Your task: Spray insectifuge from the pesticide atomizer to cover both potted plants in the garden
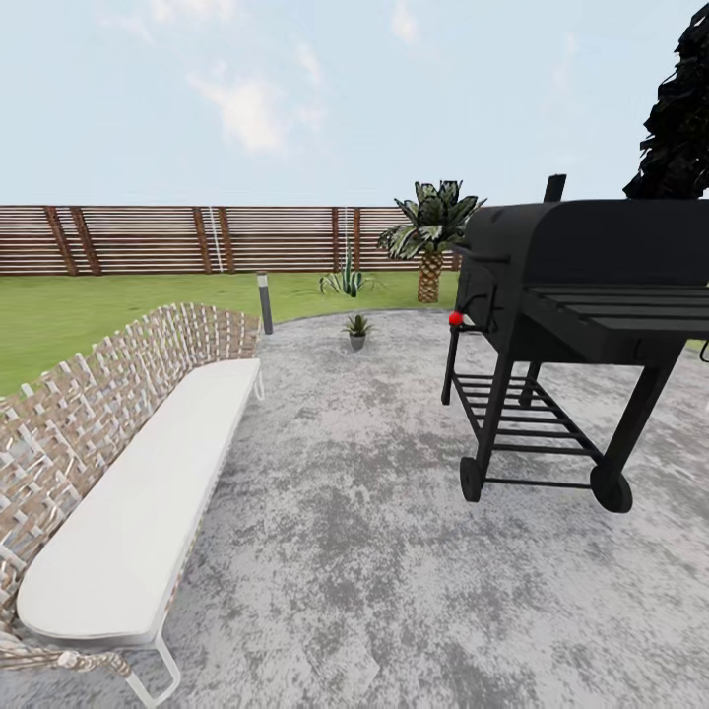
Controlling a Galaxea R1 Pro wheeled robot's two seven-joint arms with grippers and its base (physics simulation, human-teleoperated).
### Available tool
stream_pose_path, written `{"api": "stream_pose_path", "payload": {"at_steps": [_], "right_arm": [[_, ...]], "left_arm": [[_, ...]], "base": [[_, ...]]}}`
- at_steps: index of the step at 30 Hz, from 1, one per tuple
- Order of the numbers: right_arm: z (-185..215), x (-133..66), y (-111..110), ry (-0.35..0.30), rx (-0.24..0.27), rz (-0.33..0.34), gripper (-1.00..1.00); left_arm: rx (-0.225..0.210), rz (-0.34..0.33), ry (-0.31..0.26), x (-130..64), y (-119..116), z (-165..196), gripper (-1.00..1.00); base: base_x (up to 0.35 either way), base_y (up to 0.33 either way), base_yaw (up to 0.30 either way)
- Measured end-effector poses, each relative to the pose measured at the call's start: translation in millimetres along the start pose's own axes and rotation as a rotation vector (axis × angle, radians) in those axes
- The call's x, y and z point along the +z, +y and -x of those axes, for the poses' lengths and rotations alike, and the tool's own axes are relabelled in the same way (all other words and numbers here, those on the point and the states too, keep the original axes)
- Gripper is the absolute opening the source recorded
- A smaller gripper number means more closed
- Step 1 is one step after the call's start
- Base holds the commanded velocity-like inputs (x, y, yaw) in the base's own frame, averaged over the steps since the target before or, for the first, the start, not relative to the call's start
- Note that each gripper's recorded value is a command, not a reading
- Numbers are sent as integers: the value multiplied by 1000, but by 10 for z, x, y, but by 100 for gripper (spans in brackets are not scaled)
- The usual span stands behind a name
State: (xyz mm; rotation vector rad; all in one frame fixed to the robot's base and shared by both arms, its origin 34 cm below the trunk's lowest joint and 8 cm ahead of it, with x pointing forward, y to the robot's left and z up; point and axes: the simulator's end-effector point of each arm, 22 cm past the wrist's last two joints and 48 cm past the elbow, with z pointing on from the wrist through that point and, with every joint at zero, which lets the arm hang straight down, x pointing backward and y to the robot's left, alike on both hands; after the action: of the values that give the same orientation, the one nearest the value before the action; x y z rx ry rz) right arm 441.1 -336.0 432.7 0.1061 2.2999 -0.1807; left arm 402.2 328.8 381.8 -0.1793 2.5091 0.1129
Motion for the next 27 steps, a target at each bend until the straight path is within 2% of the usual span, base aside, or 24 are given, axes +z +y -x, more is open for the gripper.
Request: {"api": "stream_pose_path", "payload": {"at_steps": [27], "right_arm": [[-581, 298, 31, 24, 0, -5, 100]], "left_arm": [[3, 2, 21, 403, 2, -498, 100]], "base": [[0, 0, 0]]}}
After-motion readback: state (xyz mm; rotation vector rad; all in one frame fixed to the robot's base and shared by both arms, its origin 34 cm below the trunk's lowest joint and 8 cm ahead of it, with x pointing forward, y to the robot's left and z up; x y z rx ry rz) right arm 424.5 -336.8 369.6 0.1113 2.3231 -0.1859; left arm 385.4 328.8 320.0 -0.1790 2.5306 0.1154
